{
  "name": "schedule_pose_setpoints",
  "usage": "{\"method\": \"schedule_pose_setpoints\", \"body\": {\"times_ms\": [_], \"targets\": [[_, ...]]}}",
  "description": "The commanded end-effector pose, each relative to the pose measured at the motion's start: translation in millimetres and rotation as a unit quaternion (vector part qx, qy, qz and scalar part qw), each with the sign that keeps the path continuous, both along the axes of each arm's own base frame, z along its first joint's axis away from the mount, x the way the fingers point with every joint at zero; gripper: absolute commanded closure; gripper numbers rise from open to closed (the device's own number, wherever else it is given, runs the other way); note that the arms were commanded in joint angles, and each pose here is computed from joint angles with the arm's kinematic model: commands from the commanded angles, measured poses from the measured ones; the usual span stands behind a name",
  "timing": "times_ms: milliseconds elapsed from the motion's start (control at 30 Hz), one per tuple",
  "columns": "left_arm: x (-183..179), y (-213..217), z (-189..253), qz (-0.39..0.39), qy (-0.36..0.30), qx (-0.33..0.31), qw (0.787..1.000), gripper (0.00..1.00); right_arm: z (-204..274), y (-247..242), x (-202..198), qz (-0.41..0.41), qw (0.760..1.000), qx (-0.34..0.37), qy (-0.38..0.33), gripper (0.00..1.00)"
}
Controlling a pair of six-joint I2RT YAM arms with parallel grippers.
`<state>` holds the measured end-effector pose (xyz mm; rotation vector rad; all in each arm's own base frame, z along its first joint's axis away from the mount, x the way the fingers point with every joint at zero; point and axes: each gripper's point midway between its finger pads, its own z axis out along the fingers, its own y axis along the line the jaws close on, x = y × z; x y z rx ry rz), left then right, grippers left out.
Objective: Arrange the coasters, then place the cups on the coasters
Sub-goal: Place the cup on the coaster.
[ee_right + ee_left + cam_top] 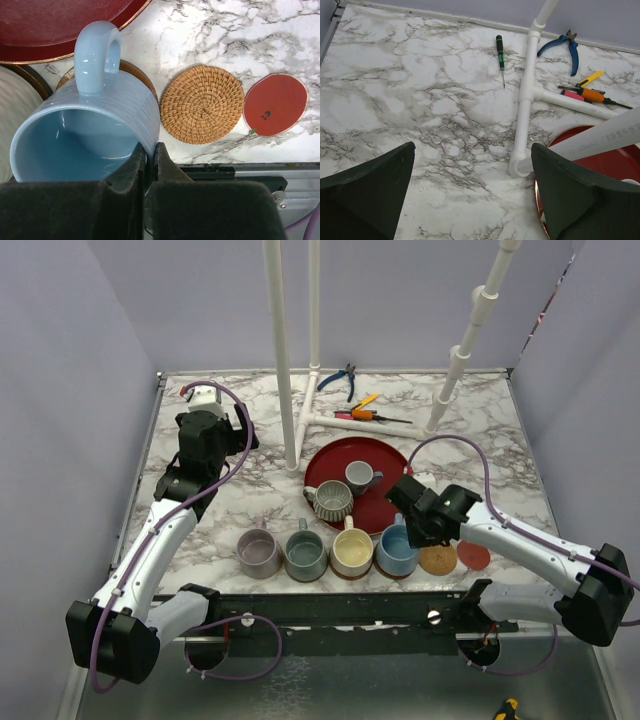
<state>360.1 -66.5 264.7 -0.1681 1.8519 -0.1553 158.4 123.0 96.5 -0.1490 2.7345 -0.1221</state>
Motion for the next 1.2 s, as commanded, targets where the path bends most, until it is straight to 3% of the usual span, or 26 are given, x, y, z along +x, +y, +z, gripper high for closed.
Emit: {"method": "schedule_pose_setpoints", "body": {"times_ms": [0, 533, 1167], "targets": [[0.2, -1.6, 1.8, -0.007, -0.008, -0.003, 1.0, 0.01, 6.4, 3.8, 1.5, -0.004, 1.0, 0.011, -0.014, 0.99], [-0.3, -3.0, 2.3, -0.012, -0.009, -0.003, 1.0, 0.01, 5.1, -0.4, 0.7, -0.016, 1.0, -0.005, -0.014, 0.99], [-0.7, -3.9, 2.4, -0.016, -0.009, -0.002, 1.0, 0.01, 1.5, 0.4, -0.3, -0.013, 1.0, -0.011, -0.006, 0.85]]}}
